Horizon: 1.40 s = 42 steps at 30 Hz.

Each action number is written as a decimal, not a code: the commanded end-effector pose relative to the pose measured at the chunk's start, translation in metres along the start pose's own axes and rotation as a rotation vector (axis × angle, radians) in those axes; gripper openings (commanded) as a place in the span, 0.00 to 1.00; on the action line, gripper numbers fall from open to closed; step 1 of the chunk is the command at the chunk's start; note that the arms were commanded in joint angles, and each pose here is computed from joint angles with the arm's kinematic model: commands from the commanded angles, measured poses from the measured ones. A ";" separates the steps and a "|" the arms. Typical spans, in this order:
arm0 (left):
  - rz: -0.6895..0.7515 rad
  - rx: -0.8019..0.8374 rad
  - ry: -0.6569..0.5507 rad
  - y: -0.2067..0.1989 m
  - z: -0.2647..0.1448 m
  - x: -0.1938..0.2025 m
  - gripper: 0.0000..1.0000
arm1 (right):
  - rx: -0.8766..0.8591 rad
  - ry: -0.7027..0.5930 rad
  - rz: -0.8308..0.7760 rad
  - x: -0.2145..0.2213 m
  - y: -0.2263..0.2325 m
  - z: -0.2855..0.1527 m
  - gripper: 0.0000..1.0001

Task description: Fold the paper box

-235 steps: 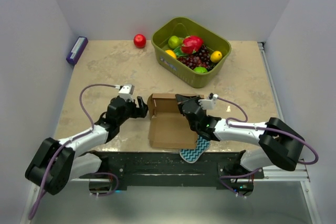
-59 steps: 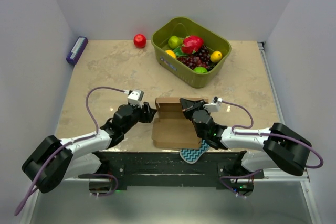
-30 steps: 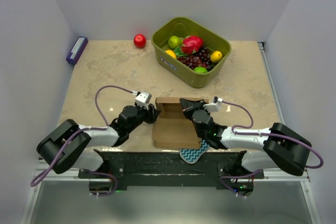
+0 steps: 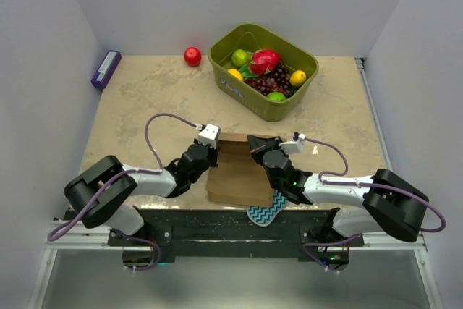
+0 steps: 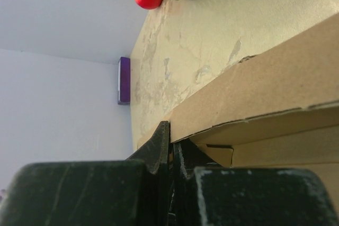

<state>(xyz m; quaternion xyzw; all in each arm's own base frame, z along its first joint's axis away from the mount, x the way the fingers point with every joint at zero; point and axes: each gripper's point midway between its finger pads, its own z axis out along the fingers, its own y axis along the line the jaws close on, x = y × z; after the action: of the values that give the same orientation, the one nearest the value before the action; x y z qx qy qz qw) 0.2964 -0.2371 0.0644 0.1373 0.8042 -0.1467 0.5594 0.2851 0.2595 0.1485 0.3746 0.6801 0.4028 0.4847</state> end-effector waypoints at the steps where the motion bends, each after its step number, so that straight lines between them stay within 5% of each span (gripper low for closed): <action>1: 0.009 -0.191 0.020 0.028 0.002 0.000 0.07 | 0.087 -0.014 -0.146 -0.002 -0.028 -0.002 0.00; 10: -0.035 -0.154 0.058 0.018 0.005 -0.011 0.00 | 0.061 -0.025 -0.292 -0.016 -0.004 -0.008 0.02; 13: -0.072 -0.121 0.091 0.018 0.008 -0.018 0.00 | 0.006 -0.016 -0.352 -0.028 0.021 -0.019 0.18; 17: -0.126 -0.092 0.118 0.023 0.008 -0.029 0.00 | -0.019 0.007 -0.493 -0.049 0.045 -0.038 0.61; 25: -0.187 0.020 0.176 0.025 -0.001 -0.055 0.00 | 0.010 0.114 -0.857 -0.100 0.058 -0.045 0.88; 35: -0.175 0.059 0.269 0.032 -0.019 -0.086 0.00 | -0.035 0.252 -0.977 -0.102 0.041 -0.055 0.89; 42: -0.119 0.102 0.281 0.028 -0.020 -0.100 0.00 | -0.001 0.207 -1.001 -0.111 0.028 -0.056 0.83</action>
<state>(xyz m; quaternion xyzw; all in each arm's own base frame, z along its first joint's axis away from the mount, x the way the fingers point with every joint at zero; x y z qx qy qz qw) 0.3229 -0.2025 0.1404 0.1022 0.8834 -0.1844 0.4185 0.2624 0.1653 0.2350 -0.0201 0.8161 0.1791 0.5491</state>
